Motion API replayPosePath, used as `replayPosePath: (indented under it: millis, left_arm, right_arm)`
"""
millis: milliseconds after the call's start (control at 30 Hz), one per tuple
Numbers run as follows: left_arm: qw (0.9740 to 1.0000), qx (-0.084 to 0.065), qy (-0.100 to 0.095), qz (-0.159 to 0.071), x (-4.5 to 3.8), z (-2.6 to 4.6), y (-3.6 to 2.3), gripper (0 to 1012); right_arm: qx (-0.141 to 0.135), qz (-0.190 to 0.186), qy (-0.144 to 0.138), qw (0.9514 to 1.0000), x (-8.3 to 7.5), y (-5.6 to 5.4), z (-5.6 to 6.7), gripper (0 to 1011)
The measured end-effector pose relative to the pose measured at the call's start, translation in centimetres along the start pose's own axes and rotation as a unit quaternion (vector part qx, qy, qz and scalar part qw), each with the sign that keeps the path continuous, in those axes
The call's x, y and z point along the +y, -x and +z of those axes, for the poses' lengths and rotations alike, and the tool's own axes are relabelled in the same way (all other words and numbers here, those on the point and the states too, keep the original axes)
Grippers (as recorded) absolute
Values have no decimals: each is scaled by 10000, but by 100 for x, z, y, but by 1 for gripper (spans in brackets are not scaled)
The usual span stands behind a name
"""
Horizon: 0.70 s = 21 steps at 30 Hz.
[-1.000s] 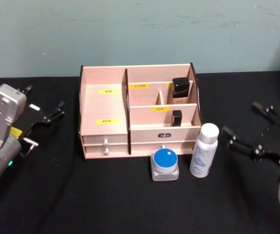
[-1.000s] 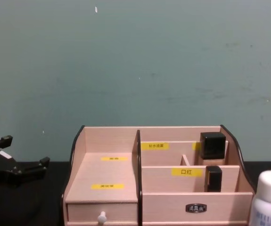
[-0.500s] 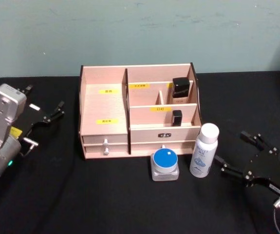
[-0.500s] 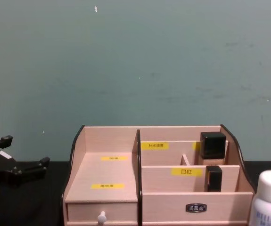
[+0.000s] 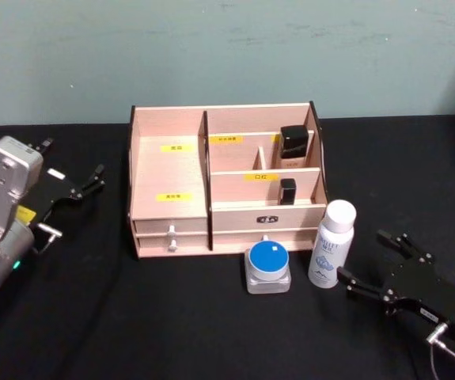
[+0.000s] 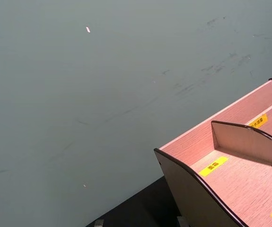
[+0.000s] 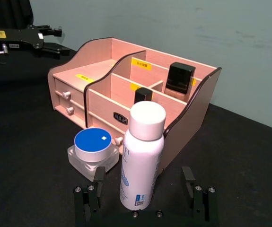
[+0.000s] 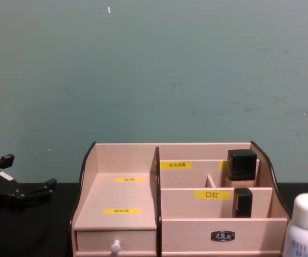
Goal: Pick up the facial cleanser and watermelon frost from the table and place them into the tiered storage box.
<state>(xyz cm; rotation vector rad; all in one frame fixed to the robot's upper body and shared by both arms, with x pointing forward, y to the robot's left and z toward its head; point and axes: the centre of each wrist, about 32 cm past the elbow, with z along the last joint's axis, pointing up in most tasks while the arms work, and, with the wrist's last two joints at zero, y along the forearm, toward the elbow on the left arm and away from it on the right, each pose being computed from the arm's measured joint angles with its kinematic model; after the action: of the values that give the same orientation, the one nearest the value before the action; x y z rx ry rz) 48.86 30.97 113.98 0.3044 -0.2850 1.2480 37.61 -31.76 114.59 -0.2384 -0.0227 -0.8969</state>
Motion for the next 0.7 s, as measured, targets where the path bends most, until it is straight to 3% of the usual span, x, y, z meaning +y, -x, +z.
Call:
replayPosePath:
  millis: [700]
  left_arm:
    - [10000, 0, 0, 0, 0, 0, 0, 1001]
  right_arm:
    - [69, 75, -150, 9998, 293, -61, -92, 1000]
